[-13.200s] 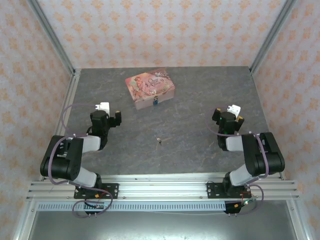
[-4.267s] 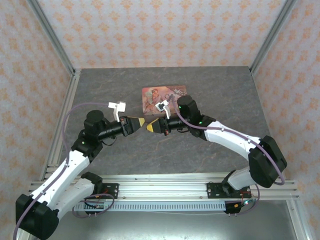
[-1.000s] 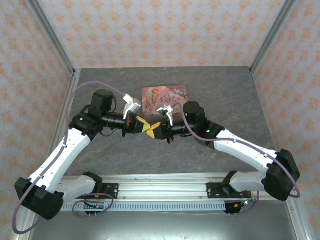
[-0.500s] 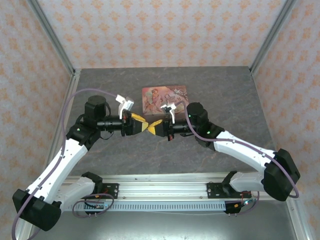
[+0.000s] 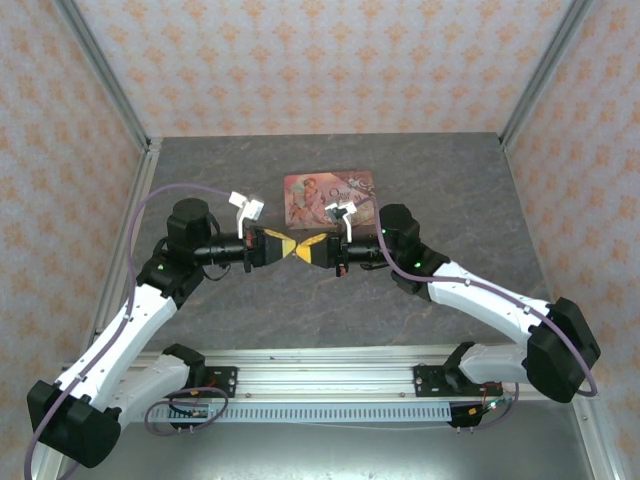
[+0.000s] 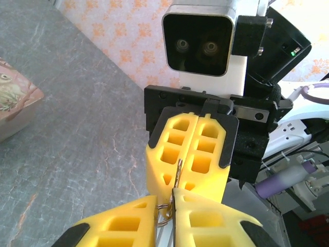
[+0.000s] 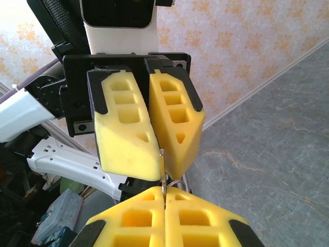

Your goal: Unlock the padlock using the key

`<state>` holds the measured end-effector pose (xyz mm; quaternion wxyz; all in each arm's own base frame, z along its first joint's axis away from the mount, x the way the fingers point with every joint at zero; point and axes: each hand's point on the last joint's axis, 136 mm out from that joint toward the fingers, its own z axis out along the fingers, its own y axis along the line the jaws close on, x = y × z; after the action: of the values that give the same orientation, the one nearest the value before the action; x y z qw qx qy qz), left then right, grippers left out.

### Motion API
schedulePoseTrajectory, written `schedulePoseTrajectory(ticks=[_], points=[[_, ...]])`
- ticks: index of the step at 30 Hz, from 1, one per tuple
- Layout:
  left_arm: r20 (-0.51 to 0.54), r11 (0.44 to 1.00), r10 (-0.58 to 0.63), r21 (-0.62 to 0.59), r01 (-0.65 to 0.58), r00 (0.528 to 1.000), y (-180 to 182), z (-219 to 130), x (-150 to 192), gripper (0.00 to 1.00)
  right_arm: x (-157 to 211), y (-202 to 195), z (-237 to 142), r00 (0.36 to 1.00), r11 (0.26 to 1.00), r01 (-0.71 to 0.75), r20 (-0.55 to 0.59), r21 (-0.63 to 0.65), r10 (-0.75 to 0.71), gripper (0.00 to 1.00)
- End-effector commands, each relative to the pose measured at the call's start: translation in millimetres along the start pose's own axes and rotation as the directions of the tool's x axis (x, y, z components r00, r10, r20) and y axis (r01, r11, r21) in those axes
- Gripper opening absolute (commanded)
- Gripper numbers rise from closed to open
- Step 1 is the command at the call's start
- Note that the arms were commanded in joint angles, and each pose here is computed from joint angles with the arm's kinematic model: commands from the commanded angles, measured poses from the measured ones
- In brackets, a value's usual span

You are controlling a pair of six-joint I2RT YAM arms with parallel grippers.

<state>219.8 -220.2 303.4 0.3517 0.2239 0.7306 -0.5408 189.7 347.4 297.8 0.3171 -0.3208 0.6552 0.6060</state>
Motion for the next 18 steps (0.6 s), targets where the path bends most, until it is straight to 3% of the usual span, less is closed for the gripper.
schedulePoseTrajectory(ticks=[1, 18], points=[[0.015, 0.999, 0.029, 0.038, -0.03, 0.999, -8.5, -2.1, -4.7, 0.15, -7.9, 7.7, -1.0, 0.999, 0.999, 0.036, 0.029, -0.034, -0.035, 0.0], [-0.042, 0.995, 0.045, 0.087, -0.041, 0.998, -16.1, 1.1, 7.9, 0.08, -8.7, 5.3, 2.7, 1.0, 0.999, 0.021, 0.024, -0.041, -0.02, 0.0]])
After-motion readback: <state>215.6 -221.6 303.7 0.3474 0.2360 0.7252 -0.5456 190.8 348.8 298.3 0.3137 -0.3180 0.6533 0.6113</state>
